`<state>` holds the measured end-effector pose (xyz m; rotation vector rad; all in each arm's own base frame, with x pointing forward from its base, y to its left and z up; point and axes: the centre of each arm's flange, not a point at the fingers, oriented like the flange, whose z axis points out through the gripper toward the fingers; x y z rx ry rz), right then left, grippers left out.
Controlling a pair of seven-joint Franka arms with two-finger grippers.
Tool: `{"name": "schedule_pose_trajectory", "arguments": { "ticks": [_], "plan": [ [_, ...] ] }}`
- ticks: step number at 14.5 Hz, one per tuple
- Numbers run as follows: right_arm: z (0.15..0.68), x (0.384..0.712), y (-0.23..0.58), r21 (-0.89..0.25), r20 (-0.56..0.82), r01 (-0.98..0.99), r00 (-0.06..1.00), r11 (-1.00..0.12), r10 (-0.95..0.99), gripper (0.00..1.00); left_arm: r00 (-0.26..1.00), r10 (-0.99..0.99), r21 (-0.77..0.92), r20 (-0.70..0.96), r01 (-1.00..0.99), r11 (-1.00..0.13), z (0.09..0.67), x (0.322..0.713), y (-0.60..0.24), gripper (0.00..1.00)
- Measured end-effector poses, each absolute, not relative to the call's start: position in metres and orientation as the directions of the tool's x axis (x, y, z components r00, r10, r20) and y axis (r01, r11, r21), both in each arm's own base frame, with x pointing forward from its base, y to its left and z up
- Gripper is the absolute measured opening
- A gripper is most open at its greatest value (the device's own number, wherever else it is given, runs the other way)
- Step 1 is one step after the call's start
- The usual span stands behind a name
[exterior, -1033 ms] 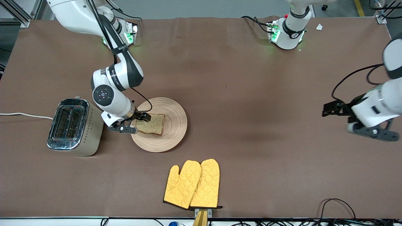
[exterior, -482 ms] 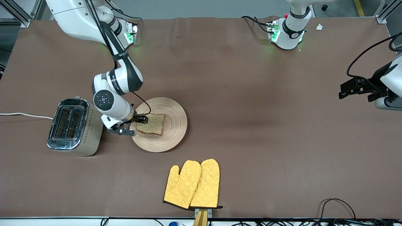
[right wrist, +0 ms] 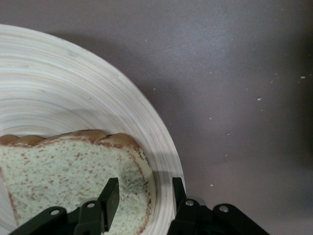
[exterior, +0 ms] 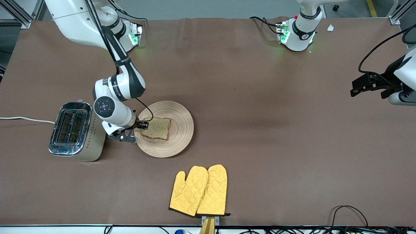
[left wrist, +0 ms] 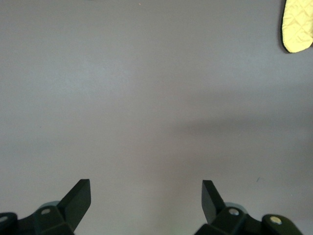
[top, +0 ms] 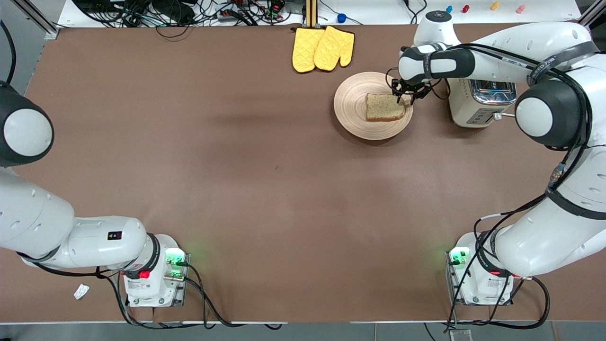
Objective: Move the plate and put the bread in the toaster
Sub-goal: 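Lower the right gripper onto the bread slice while the left gripper retracts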
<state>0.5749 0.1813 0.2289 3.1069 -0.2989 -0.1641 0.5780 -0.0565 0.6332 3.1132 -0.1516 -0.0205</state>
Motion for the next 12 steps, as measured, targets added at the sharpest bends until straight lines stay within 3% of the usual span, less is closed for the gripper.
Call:
{"name": "schedule_pose_trajectory", "arguments": {
  "ticks": [5, 12],
  "plan": [
    [0.226, 0.574, 0.183, 0.027, -0.106, -0.187, 0.976, -0.982, -0.189, 0.51, 0.991, -0.13, 0.007, 0.013, -0.13, -0.991, 0.642, 0.552, -0.08, 1.0],
    [0.222, 0.573, 0.184, 0.03, -0.114, -0.184, 0.976, -0.982, -0.187, 0.47, 0.994, -0.103, 0.006, 0.044, -0.103, -0.995, 0.633, 0.562, -0.067, 1.0]
  ]
}}
